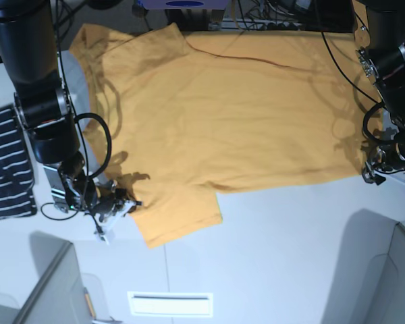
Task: Fold the T-shirt properly
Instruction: 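Move left gripper along the shirt's side edge and grasp it, then hold both side edges and fold the shirt lengthwise over itself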
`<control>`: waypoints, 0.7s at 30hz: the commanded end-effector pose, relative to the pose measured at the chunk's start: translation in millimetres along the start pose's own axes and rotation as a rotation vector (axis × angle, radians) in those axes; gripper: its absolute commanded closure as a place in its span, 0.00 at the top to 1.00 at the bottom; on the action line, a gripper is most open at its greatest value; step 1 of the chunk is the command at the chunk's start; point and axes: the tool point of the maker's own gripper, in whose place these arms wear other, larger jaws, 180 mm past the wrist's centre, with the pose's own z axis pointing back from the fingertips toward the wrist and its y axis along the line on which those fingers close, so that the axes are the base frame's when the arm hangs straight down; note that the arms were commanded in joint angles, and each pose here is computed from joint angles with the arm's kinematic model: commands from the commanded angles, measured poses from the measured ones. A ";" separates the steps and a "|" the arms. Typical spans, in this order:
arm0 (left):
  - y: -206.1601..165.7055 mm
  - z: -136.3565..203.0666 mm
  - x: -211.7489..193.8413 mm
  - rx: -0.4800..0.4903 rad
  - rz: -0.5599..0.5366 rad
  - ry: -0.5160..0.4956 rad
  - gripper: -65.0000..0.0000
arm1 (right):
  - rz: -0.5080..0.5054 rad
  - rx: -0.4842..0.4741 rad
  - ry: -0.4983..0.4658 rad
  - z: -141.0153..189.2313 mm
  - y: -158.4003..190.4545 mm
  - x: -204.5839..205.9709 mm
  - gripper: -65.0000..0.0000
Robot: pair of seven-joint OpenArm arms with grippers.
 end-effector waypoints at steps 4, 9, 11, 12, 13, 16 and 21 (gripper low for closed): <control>8.7 4.5 -3.7 0.023 -0.009 0.030 0.44 | 0.019 -0.040 0.044 3.9 -8.9 -2.4 0.00; 10.3 3.9 -7.7 0.026 -0.009 0.035 0.42 | 0.019 -0.038 0.044 3.5 -8.0 -2.4 0.00; 9.7 3.5 -8.2 0.024 -0.009 0.035 0.37 | 0.019 -0.038 0.044 3.5 -8.0 -2.4 0.00; 9.7 3.5 -7.9 0.024 -0.009 0.034 0.31 | 0.019 -0.038 0.044 3.5 -8.0 -2.4 0.00; 8.9 3.5 -6.5 0.023 -0.008 0.031 0.21 | 0.019 -0.038 0.044 3.5 -8.0 -2.4 0.00; 7.5 3.4 -3.7 0.020 -0.008 0.025 0.00 | 0.019 -0.038 0.044 3.5 -8.0 -2.4 0.00; 0.4 4.0 10.2 0.007 -0.007 -0.001 0.00 | 0.017 -0.036 0.035 4.0 -7.4 0.6 0.00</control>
